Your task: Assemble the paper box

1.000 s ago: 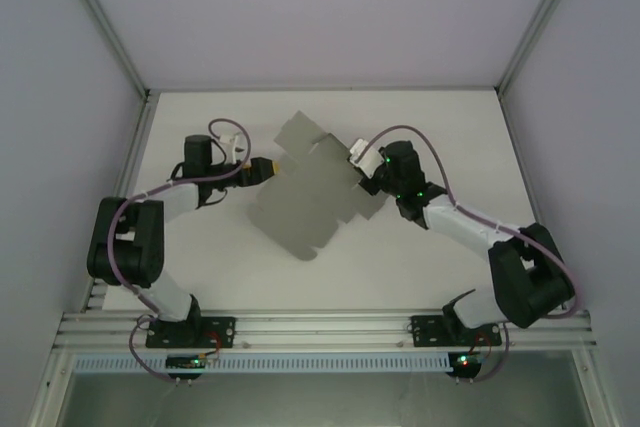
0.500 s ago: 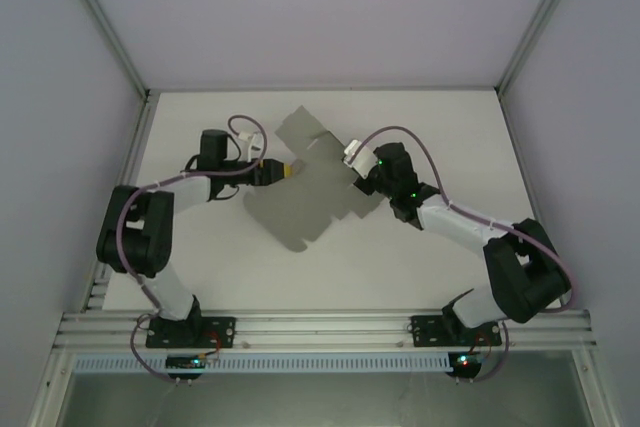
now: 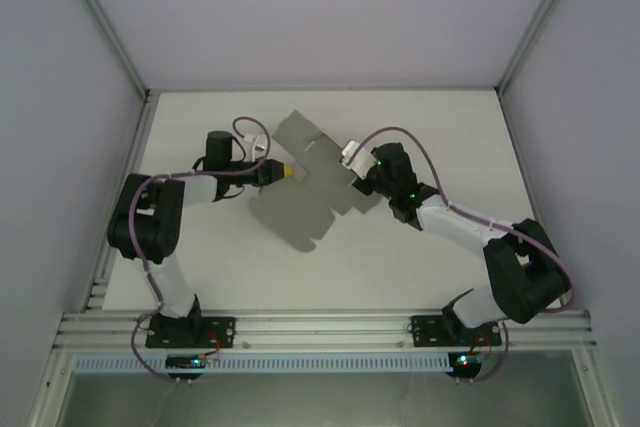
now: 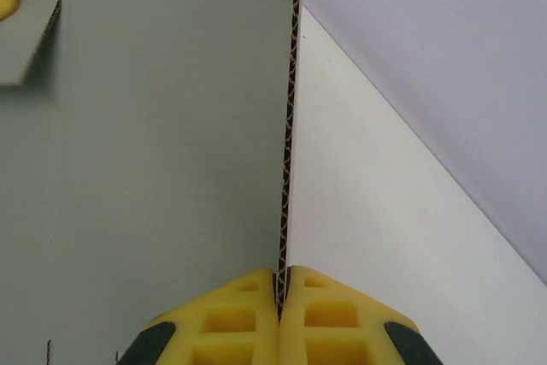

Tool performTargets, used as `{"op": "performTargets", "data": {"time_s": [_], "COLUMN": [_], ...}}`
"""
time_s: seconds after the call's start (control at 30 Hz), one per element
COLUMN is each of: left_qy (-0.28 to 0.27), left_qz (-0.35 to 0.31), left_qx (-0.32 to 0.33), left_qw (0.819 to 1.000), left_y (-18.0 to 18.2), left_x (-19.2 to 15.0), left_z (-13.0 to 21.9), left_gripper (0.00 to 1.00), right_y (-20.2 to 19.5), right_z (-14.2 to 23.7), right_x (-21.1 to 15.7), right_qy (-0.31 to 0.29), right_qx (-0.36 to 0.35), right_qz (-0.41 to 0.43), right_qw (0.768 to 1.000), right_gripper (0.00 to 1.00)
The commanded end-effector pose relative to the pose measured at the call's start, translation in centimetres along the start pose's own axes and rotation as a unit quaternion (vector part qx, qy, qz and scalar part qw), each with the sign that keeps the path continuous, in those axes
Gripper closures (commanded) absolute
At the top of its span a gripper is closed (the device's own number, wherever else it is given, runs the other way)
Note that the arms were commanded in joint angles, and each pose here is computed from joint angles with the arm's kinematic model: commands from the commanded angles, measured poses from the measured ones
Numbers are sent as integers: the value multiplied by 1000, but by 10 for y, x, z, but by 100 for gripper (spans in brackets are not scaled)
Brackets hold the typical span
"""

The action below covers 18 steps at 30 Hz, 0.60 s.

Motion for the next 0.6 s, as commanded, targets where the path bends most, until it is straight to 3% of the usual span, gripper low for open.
{"op": "performTargets", "data": {"time_s": [0.0,0.1,0.27,0.4,0.57], "left_qy": [16,9,-3,-20,-34], "left_qz": [-49,-29,45,125,163], "left_qx": [-45,-24,30,103,132], "left_qw": [998,999,999,987,977], "left_y": [-20,-16,-15,-7,-3], "left_x": [1,2,-2,-8,-16], "left_z": [-11,-13,-22,-25,-24], "left_gripper": [92,100,100,100,100], "right_y": [18,18,36,60,92], "right_z": [4,4,4,2,6], "right_x": [30,31,39,47,59], "right_qy": [-79,-75,-46,-4,19], "right_qx": [70,65,61,44,55], "right_qz": [17,24,98,185,270], "right_qw": [994,995,992,982,961], "right_gripper": [100,100,100,100,100]}}
Point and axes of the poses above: each hand's point on the last joint's axis, 136 mm out from that joint toward the fingers, its own z axis back along the fingers, its own y axis along the line the jaws close on, x = y × z, the point moved 8 cm from there along z, back along the fingers, and after that the axes turned 11 degrees about z, right-handed, at the moved point
